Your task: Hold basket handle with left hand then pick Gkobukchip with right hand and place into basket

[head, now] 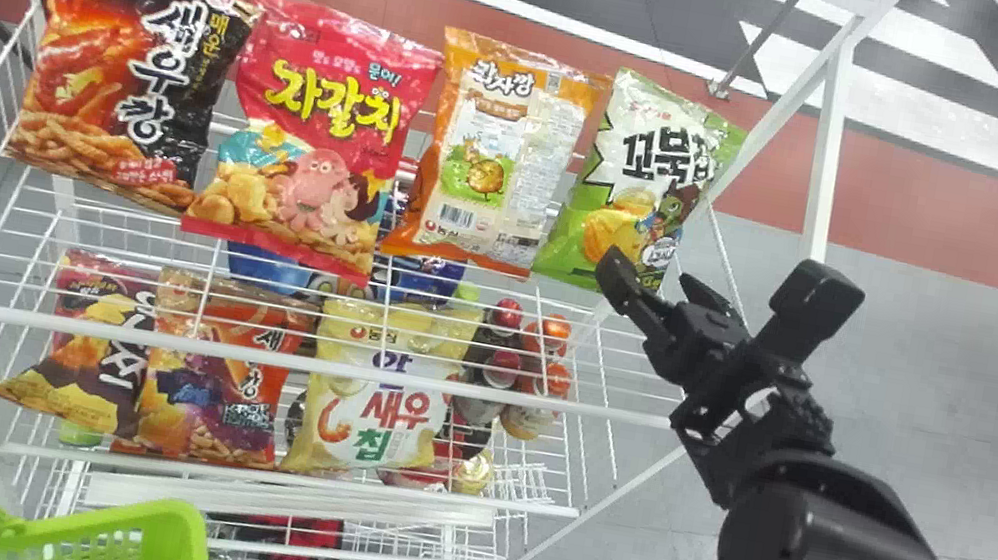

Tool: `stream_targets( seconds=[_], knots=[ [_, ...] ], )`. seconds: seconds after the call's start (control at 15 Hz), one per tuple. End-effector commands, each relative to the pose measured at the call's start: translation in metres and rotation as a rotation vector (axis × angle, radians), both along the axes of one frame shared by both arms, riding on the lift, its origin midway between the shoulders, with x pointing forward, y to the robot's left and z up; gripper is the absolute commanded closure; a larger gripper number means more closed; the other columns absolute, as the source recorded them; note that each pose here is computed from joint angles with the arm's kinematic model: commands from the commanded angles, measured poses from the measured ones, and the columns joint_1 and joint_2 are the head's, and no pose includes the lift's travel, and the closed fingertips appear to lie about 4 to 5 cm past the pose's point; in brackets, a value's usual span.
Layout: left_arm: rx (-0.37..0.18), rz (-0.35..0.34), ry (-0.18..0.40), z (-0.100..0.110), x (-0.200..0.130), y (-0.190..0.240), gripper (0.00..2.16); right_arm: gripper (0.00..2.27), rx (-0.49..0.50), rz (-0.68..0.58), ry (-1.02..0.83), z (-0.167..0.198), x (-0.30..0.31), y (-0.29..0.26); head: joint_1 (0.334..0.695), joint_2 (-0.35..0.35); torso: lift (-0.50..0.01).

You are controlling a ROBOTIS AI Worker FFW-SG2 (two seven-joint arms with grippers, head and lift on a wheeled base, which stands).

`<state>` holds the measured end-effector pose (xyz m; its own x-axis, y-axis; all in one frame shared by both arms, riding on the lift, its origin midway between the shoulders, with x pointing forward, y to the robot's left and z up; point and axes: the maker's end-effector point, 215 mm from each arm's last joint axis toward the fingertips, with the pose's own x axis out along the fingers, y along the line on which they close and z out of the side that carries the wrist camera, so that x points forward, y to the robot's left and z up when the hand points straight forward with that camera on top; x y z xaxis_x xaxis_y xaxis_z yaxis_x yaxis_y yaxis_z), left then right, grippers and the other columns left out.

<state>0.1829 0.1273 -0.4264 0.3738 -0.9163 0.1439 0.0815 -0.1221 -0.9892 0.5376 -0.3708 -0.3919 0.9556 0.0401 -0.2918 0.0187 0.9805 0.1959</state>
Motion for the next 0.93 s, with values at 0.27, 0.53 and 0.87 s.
stream_targets(
  seconds=[0.27,0.53,0.87],
  knots=[
    [0.009,-0.001,0.003,-0.002,0.001,0.004,2.16,0.06,-0.008,-0.017,0.053,0.003,0.052,-0.018,0.695,-0.35,0.0],
    [0.011,-0.002,0.001,-0.003,0.003,0.004,2.16,0.05,-0.059,0.025,0.079,0.003,0.079,-0.004,0.695,-0.35,0.0],
    [0.008,-0.008,0.01,-0.003,0.005,0.005,2.16,0.07,-0.102,0.039,0.122,-0.012,0.089,0.002,0.695,-0.328,0.0]
  ],
)
